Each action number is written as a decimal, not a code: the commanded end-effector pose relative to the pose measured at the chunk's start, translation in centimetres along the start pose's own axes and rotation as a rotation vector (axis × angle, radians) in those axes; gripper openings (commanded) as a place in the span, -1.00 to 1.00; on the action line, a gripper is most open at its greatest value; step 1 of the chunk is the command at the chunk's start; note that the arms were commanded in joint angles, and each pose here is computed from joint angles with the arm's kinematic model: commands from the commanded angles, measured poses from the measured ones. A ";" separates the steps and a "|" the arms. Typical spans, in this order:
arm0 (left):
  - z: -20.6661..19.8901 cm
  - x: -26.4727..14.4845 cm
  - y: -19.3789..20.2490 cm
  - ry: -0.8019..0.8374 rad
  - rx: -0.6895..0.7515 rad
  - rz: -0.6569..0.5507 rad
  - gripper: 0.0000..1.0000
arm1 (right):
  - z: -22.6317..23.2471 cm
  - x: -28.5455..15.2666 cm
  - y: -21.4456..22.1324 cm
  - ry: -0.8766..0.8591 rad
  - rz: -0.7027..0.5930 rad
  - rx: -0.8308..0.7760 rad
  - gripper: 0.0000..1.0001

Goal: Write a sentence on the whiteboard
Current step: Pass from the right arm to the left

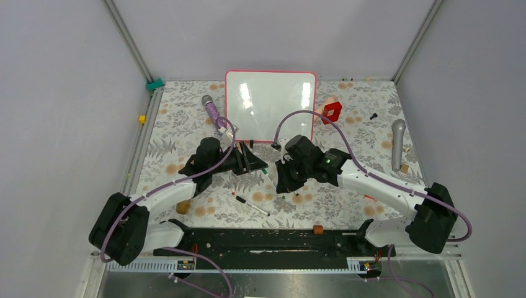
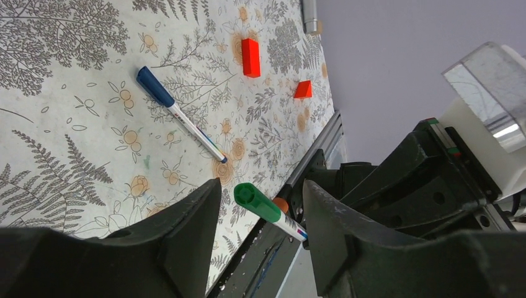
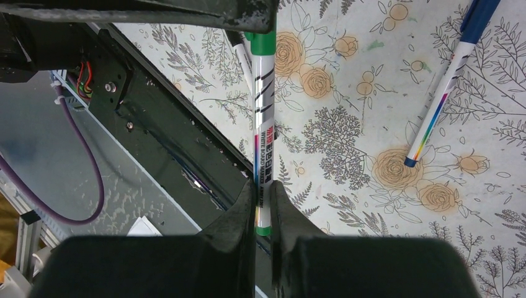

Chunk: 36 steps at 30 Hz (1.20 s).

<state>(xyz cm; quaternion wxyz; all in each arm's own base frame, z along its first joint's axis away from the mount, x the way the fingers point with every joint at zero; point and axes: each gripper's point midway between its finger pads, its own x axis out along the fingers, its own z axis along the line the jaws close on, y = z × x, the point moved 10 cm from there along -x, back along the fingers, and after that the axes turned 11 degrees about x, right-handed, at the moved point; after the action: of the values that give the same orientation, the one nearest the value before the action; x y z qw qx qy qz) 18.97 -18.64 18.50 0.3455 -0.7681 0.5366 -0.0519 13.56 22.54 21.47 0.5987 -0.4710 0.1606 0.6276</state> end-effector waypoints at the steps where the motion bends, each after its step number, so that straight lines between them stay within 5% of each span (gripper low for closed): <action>1: -1.6 0.5 -1.3 0.113 0.038 -0.011 -0.02 | 1.3 -1.2 -0.9 -0.057 -0.060 -0.039 -1.00; 6: -1.8 0.9 -1.1 0.174 -0.012 0.004 -0.37 | 1.3 -1.2 -1.0 -0.060 -0.065 -0.044 -1.00; 10: -2.1 1.1 -1.1 0.237 -0.062 0.011 -1.00 | 1.2 -1.0 -1.0 -0.054 -0.058 -0.043 -1.00; 14: -2.3 1.0 -1.1 0.285 -0.119 -0.017 -1.00 | 0.8 -1.2 -0.8 -0.028 -0.087 -0.034 -0.81; 22: -3.0 0.4 -1.6 0.333 -0.193 -0.109 -1.00 | 0.1 -3.4 -0.4 -0.060 -0.380 0.025 0.26; 32: -5.3 -1.1 -4.6 0.332 -0.271 -0.390 -1.00 | 1.2 -4.9 -2.1 -0.401 -0.893 0.262 0.26; 36: -5.6 -1.6 -5.3 0.309 -0.283 -0.468 -1.00 | 1.5 -5.1 -2.9 -0.451 -0.964 0.314 0.22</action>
<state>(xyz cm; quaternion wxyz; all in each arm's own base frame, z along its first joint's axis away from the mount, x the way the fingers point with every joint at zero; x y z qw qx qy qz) 19.57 -19.51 24.10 0.1450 -0.8659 0.4592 -0.1356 13.55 20.41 23.12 0.8449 -0.3443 -0.0319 0.4081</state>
